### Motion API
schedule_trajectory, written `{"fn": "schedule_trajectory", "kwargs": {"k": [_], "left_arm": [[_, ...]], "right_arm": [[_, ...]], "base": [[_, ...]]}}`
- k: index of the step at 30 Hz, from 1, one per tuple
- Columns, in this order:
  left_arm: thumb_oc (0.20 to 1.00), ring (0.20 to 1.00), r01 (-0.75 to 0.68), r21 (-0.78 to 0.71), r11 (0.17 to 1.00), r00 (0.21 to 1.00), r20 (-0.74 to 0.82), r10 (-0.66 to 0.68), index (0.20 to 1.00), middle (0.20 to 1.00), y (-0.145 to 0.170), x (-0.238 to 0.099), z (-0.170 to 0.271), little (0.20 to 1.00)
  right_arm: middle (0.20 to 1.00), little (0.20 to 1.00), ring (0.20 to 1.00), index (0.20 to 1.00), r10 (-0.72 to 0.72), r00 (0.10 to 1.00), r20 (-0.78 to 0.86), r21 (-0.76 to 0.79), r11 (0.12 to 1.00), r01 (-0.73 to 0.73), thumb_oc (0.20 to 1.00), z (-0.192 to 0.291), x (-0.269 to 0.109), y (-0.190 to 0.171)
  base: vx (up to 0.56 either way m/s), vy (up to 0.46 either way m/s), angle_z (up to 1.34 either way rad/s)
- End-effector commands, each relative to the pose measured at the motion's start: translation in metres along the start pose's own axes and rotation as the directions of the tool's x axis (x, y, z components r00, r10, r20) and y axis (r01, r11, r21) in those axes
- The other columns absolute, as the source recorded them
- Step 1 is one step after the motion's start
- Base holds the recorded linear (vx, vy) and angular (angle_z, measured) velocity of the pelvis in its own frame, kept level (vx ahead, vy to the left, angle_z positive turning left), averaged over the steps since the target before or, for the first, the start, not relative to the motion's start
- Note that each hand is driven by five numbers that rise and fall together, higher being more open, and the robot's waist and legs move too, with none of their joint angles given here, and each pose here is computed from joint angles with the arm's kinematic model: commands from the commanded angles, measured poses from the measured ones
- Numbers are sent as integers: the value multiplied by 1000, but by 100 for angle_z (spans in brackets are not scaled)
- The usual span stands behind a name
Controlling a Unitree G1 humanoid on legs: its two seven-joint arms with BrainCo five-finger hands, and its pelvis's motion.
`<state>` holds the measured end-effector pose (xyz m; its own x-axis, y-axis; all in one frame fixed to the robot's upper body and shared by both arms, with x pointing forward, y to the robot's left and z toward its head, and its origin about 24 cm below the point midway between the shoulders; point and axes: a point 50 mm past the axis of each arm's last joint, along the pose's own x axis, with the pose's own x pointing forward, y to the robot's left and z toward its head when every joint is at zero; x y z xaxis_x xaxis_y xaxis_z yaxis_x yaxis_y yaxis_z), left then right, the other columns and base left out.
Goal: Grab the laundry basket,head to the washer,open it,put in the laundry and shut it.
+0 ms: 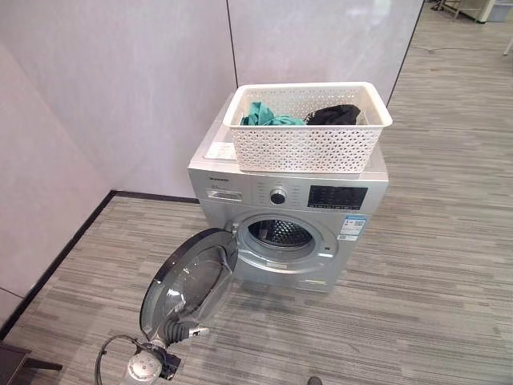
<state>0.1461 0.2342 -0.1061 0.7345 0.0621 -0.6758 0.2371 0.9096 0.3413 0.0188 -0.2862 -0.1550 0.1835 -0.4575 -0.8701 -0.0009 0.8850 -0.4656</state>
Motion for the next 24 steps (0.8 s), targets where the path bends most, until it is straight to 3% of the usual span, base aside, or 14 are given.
{"fn": "schedule_trajectory", "kwargs": {"k": [1,4,11,14,16,18,19,24], "left_arm": [[1000,1000,-108,79,991,994,42,105,1000,1000,17,10,14,1000],[1000,1000,-135,129,982,980,-130,152,1000,1000,17,18,-13,1000],[1000,1000,-258,115,959,938,-207,277,1000,1000,46,25,-13,1000],[1000,1000,-319,155,935,919,-189,345,1000,1000,69,29,-1,1000],[1000,1000,-449,176,876,872,-129,473,1000,1000,114,31,27,1000],[1000,1000,-487,163,858,854,-118,507,1000,1000,126,30,34,1000],[1000,1000,-564,251,787,811,-12,585,1000,1000,155,30,68,1000],[1000,1000,-635,243,733,768,89,635,1000,1000,175,30,108,1000]], "right_arm": [[1000,1000,1000,1000,11,998,55,-12,1000,-10,1000,24,3,3],[1000,1000,1000,1000,32,990,135,-52,998,-25,1000,47,3,9],[1000,1000,1000,1000,50,971,232,-76,997,-33,1000,76,1,14],[1000,1000,1000,1000,58,963,262,-97,995,-34,1000,84,0,16],[1000,1000,1000,1000,64,947,315,-143,990,-20,1000,101,-2,18],[1000,1000,1000,1000,64,938,340,-152,988,-13,1000,108,-3,17],[1000,1000,1000,1000,47,902,430,-139,990,14,1000,137,-8,15],[1000,1000,1000,1000,14,852,523,-100,994,45,1000,168,-16,10]], "base": [[-12,34,-16],[-24,32,-24],[-37,20,-24],[-81,12,-15],[-117,33,-8],[-110,27,-20],[-218,-2,-25],[-76,-12,12]]}}
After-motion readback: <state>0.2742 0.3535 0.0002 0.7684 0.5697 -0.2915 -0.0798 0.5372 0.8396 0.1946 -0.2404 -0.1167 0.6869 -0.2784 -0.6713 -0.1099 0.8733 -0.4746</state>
